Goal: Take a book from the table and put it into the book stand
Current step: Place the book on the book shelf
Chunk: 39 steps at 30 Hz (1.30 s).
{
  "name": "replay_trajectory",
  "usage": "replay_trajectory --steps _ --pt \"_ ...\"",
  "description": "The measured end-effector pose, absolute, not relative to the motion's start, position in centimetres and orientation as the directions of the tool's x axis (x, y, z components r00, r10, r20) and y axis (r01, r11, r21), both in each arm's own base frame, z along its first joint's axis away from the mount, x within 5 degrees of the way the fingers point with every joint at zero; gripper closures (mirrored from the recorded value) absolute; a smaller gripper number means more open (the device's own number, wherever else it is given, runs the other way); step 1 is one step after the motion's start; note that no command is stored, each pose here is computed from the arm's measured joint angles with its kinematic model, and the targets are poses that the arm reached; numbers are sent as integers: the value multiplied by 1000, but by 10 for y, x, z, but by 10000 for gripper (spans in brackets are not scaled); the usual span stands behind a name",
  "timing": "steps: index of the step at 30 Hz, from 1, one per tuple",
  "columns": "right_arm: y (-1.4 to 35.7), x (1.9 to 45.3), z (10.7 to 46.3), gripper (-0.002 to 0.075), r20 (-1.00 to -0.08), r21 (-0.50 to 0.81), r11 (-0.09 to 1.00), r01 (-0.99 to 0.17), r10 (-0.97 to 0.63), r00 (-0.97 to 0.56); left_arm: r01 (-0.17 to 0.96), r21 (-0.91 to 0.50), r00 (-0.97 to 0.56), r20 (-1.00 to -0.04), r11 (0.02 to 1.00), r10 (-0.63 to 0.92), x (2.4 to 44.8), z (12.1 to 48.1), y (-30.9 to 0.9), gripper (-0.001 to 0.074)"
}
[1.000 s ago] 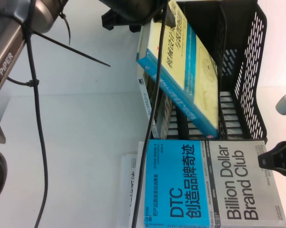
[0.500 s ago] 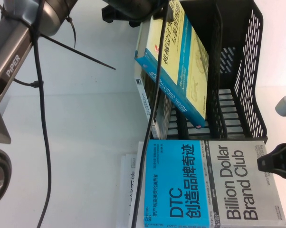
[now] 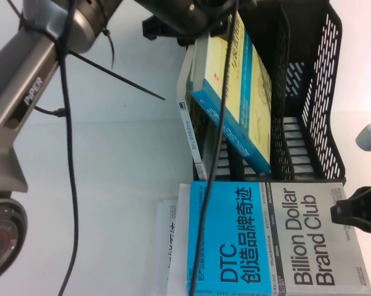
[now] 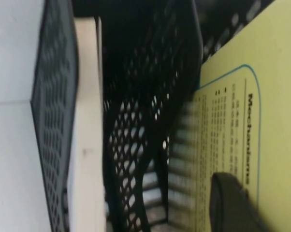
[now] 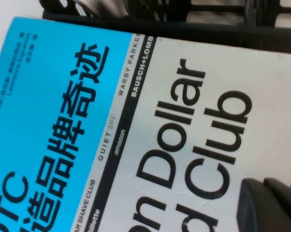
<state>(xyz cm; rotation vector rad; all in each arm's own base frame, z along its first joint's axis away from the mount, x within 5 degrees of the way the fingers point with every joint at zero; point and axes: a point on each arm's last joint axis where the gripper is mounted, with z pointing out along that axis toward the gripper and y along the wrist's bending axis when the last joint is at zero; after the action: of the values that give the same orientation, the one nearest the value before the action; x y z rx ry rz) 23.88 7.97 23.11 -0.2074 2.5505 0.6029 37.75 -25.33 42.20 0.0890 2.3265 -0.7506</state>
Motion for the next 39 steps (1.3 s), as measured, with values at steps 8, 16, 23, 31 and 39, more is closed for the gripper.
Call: replay_trajectory --steps 8,16,23,31,39 --pt "81 240 229 728 -494 395 886 -243 -18 -869 225 -474 -811 -576 852 -106 381 398 -267 543" --pt "81 240 229 728 -493 396 886 -243 -18 -870 178 -455 -796 -588 873 -144 384 396 -268 543" --pt "81 240 229 728 -492 403 883 -238 -10 -870 147 -485 -791 -580 862 -192 384 397 -269 543" --pt "82 240 229 728 -492 410 882 -233 -2 -870 177 -438 -746 -644 881 -171 383 393 -284 543" --pt "82 240 229 728 -492 411 882 -233 0 -871 164 -393 -725 -670 905 -160 387 380 -294 543"
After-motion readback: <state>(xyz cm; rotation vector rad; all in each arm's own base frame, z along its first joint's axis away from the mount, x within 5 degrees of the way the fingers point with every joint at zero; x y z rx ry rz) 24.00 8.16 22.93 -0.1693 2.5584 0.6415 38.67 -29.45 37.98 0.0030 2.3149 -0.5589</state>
